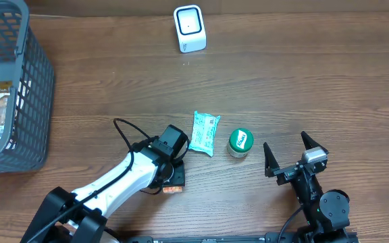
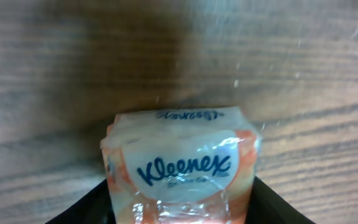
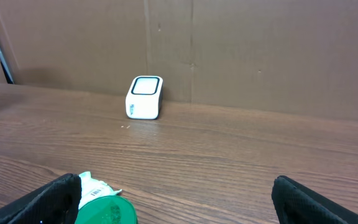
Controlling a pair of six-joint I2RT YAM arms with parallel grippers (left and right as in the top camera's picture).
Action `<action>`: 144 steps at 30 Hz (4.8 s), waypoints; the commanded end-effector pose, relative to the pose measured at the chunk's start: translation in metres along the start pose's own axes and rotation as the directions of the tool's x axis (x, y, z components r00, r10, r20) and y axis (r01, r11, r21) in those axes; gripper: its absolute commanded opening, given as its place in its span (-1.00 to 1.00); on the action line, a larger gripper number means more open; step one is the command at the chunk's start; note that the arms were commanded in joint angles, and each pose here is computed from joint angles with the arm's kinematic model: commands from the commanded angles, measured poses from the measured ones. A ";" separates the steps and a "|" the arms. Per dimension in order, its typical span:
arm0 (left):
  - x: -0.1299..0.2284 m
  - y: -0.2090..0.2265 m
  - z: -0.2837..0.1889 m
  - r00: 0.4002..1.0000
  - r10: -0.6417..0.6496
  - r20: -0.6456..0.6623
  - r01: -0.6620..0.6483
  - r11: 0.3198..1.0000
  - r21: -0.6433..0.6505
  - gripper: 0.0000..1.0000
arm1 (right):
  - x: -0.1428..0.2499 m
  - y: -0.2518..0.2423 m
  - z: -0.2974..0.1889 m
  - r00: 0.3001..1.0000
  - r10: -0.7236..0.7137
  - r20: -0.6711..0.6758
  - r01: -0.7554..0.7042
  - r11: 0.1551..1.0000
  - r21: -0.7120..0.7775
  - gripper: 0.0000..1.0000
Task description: Scan the item barcode
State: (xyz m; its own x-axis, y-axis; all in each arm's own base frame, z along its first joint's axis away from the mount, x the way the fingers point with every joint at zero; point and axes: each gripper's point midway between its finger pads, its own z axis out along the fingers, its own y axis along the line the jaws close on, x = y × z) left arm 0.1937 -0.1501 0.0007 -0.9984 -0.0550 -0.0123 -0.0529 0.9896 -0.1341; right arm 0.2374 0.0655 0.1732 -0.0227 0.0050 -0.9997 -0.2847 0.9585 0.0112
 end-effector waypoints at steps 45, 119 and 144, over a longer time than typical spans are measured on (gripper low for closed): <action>-0.111 0.043 -0.076 0.989 -0.032 0.146 0.021 0.997 0.080 -0.53 | 0.003 0.000 0.000 1.000 -0.004 -0.002 0.004 1.000 -0.001 1.00; -0.087 0.046 0.009 1.000 0.006 0.024 -0.009 0.994 0.108 -0.52 | 0.003 0.000 0.000 1.000 -0.004 -0.002 0.004 1.000 -0.001 1.00; -0.104 0.047 -0.025 0.991 -0.048 0.124 0.038 0.996 0.082 -0.92 | 0.003 0.000 0.000 1.000 -0.004 -0.002 0.004 1.000 -0.001 1.00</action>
State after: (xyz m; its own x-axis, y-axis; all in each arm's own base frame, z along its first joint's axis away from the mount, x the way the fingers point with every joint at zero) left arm 0.2889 -0.1044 0.0082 -0.9920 -0.0978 -0.0801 -0.0718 0.9573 -0.2801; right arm 0.2374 0.0656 0.1731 -0.0231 0.0053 -0.9997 -0.2851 0.9584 0.0116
